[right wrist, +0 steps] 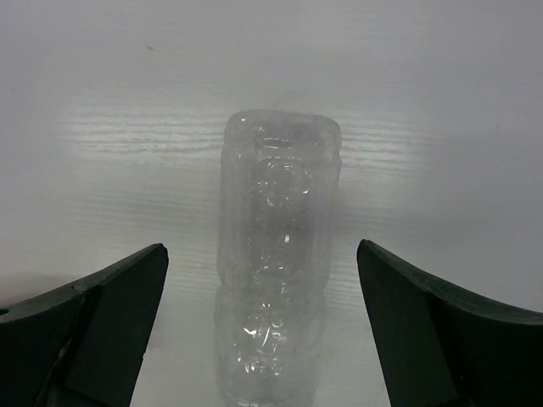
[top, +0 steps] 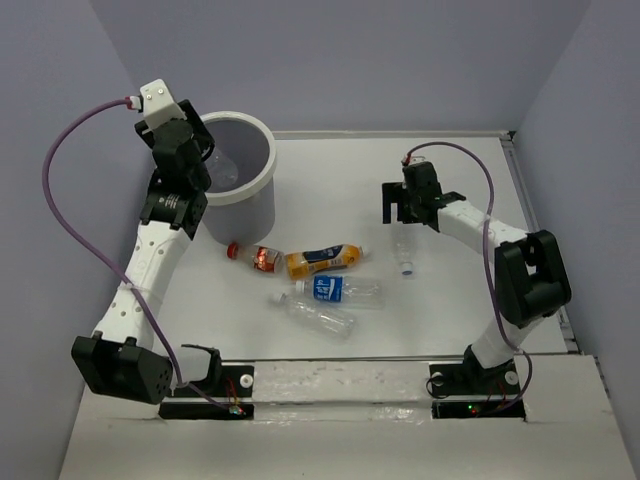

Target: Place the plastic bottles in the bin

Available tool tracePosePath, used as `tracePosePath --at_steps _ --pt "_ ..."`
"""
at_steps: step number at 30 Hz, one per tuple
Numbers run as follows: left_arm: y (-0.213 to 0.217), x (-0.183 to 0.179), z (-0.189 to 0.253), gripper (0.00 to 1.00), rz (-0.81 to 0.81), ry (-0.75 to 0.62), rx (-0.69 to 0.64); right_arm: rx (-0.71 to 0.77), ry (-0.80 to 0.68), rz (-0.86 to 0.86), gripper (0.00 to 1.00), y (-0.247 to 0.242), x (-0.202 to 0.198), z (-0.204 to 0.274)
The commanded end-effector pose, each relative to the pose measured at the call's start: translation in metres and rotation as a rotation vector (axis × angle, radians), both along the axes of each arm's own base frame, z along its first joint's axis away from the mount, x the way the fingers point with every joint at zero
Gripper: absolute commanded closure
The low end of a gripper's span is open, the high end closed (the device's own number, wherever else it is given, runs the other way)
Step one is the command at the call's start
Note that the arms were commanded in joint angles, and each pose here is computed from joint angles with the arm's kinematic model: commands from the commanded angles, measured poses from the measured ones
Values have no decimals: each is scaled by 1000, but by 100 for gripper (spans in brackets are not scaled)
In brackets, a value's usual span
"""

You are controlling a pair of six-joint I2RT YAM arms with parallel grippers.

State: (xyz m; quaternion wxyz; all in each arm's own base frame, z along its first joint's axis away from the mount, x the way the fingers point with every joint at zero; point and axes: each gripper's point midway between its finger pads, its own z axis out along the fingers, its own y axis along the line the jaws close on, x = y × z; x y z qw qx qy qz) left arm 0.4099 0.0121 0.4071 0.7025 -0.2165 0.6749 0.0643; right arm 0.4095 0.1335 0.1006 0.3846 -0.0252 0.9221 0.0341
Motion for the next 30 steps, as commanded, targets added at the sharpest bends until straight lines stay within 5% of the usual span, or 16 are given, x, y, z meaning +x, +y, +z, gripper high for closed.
tracePosePath --at_steps 1,5,7,13,14,17,23,30 --pt "8 -6 12 55 34 -119 -5 -33 8 -8 2 -2 24 -6" --pt "-5 -13 4 12 -54 -120 -9 -49 33 0 7 -4 41 -14" --pt "-7 -19 8 2 -70 -141 -21 -46 46 0 9 -6 43 -17" --pt "-25 -57 44 1 -218 -215 -56 -26 56 -5 28 -8 43 -19" --pt "-35 -64 52 1 -271 -235 -81 -36 46 -18 39 -11 43 -16" --pt "-72 -101 69 1 -510 -284 -145 -58 -29 -57 44 -21 45 15" --pt "-127 -165 14 1 -875 -183 -228 45 -250 -49 55 -18 37 126" --pt "-135 -204 -50 1 -956 -47 -250 278 -548 126 57 36 -10 269"
